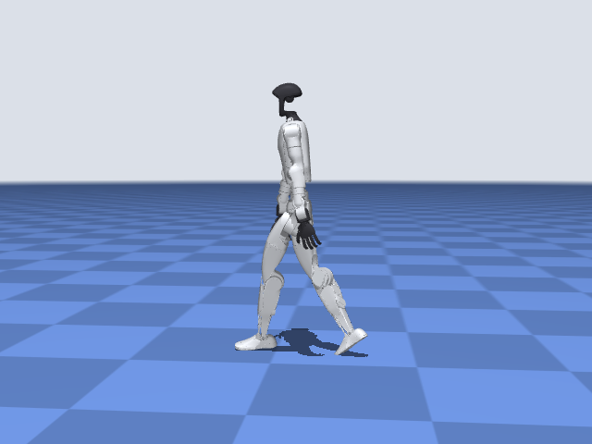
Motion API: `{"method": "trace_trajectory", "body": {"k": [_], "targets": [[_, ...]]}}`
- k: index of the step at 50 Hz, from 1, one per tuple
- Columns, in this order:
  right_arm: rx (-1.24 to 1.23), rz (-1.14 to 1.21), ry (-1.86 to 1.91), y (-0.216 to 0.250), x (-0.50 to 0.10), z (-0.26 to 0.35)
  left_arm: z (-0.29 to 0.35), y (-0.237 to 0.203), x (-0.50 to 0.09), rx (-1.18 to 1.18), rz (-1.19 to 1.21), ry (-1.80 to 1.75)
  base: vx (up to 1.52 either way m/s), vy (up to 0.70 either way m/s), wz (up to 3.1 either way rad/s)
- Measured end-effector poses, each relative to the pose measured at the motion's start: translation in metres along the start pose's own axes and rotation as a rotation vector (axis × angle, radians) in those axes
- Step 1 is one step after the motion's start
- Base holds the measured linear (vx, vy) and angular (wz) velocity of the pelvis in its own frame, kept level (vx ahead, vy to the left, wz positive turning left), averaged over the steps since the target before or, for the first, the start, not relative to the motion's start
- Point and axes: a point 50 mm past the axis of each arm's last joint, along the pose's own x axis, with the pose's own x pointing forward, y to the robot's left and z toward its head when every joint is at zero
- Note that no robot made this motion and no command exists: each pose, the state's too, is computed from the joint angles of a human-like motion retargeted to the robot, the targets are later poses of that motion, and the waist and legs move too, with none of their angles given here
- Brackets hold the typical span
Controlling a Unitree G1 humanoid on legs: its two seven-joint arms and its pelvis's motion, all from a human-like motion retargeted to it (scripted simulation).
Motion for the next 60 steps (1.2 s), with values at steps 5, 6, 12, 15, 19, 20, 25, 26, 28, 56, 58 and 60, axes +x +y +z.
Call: {"method": "trace_trajectory", "body": {"k": [5,6,12,15,19,20,25,26,28,56,58,60], "targets": [[-0.087,0.003,0.048,-0.001,0.001,-0.016,-0.006,-0.004,0.000,-0.017,-0.049,0.046,1.09,0.12,-0.76],[-0.129,-0.007,0.057,-0.003,0.001,-0.015,-0.003,-0.001,-0.001,-0.025,-0.042,0.037,0.67,-0.33,-0.55],[-0.239,-0.184,0.090,-0.021,-0.003,-0.009,0.027,0.022,-0.007,-0.015,0.067,-0.041,0.57,-0.05,0.41],[-0.097,-0.209,0.065,-0.019,-0.001,-0.022,0.057,0.039,-0.016,0.060,0.133,-0.101,0.49,-0.04,1.24],[0.028,-0.143,0.149,-0.012,-0.001,-0.063,0.114,0.056,-0.038,0.178,0.216,-0.301,0.52,-0.12,1.34],[0.031,-0.129,0.185,-0.012,-0.001,-0.073,0.131,0.060,-0.046,0.204,0.239,-0.369,0.47,-0.24,1.75],[-0.014,-0.009,0.422,-0.006,-0.012,-0.125,0.186,0.070,-0.085,0.260,0.362,-0.657,0.53,-0.31,1.92],[-0.007,0.031,0.468,-0.003,-0.015,-0.135,0.190,0.068,-0.088,0.265,0.367,-0.681,0.65,-0.43,1.55],[0.020,0.118,0.547,0.002,-0.021,-0.152,0.196,0.062,-0.091,0.283,0.358,-0.709,0.60,-0.41,1.34],[-0.131,-0.252,0.184,-0.065,-0.015,-0.025,-0.010,0.011,-0.004,-0.036,-0.008,0.137,0.32,-0.04,1.14],[-0.147,-0.208,0.163,-0.053,-0.010,-0.025,-0.006,0.013,-0.004,-0.030,0.007,0.110,0.32,-0.10,1.10],[-0.193,-0.170,0.153,-0.046,-0.008,-0.026,0.003,0.015,-0.004,-0.014,0.015,0.071,0.22,-0.10,1.82]]}}
